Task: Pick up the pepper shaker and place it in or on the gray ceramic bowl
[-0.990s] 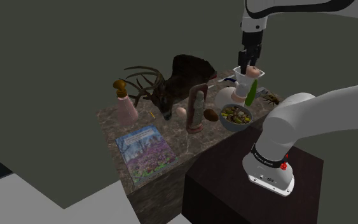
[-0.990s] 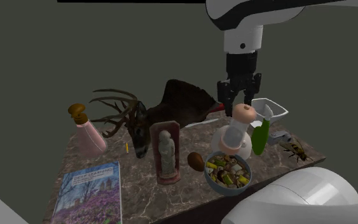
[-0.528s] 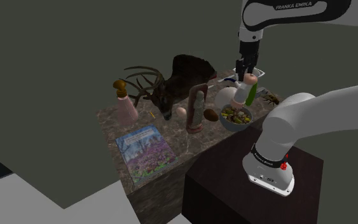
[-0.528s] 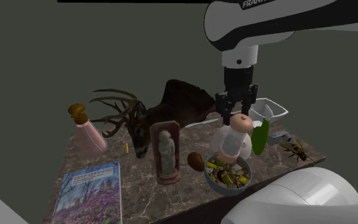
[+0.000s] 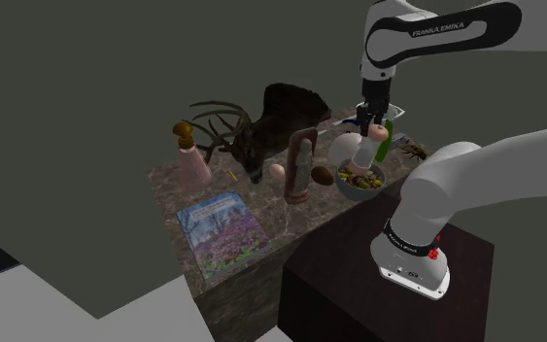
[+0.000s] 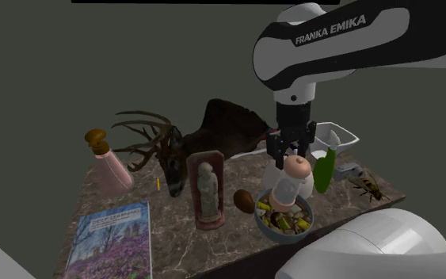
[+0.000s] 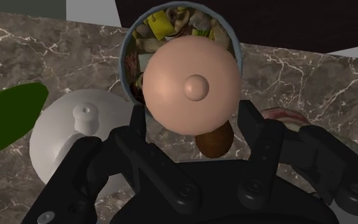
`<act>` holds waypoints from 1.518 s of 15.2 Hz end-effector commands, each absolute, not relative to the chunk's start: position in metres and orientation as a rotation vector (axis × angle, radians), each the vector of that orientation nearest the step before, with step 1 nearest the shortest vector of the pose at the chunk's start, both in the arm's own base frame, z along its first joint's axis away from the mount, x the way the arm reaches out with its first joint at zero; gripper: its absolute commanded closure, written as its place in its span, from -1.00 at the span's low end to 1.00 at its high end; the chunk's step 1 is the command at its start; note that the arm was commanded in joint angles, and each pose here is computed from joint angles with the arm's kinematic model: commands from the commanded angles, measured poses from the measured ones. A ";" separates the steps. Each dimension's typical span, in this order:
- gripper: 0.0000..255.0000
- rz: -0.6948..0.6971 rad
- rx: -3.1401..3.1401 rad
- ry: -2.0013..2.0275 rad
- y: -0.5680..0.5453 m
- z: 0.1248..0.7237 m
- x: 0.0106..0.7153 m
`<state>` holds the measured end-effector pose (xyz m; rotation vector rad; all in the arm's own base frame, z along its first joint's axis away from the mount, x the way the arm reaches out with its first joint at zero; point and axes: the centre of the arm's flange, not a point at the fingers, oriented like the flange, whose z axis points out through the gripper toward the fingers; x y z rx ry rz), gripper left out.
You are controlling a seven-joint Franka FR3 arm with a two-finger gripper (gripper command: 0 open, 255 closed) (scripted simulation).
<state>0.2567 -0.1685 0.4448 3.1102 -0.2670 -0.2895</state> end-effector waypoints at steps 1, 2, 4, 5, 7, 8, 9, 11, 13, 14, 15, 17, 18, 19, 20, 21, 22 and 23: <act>1.00 -0.288 3.110 -0.267 -0.168 0.436 0.256; 1.00 -0.288 3.110 -0.267 -0.168 0.436 0.256; 1.00 -0.288 3.110 -0.267 -0.168 0.436 0.256; 1.00 -0.288 3.110 -0.267 -0.168 0.436 0.256; 1.00 -0.288 3.110 -0.267 -0.168 0.436 0.256; 1.00 -0.288 3.110 -0.267 -0.168 0.436 0.256; 1.00 -0.288 3.110 -0.267 -0.168 0.436 0.256; -1.00 -0.288 3.110 -0.267 -0.169 0.436 0.256; -1.00 -0.288 3.110 -0.267 -0.169 0.436 0.256; -1.00 -0.288 3.110 -0.267 -0.169 0.436 0.256; -1.00 -0.288 3.110 -0.267 -0.168 0.436 0.256; -1.00 -0.288 3.110 -0.267 -0.168 0.462 0.261; -1.00 -0.288 3.110 -0.267 -0.169 0.475 0.263; -1.00 -0.288 3.110 -0.267 -0.169 0.486 0.265; -1.00 -0.288 3.110 -0.267 -0.169 0.486 0.265; -1.00 -0.288 3.110 -0.267 -0.169 0.486 0.265; -1.00 -0.288 3.110 -0.267 -0.169 0.486 0.265; -1.00 -0.288 3.110 -0.267 -0.169 0.486 0.265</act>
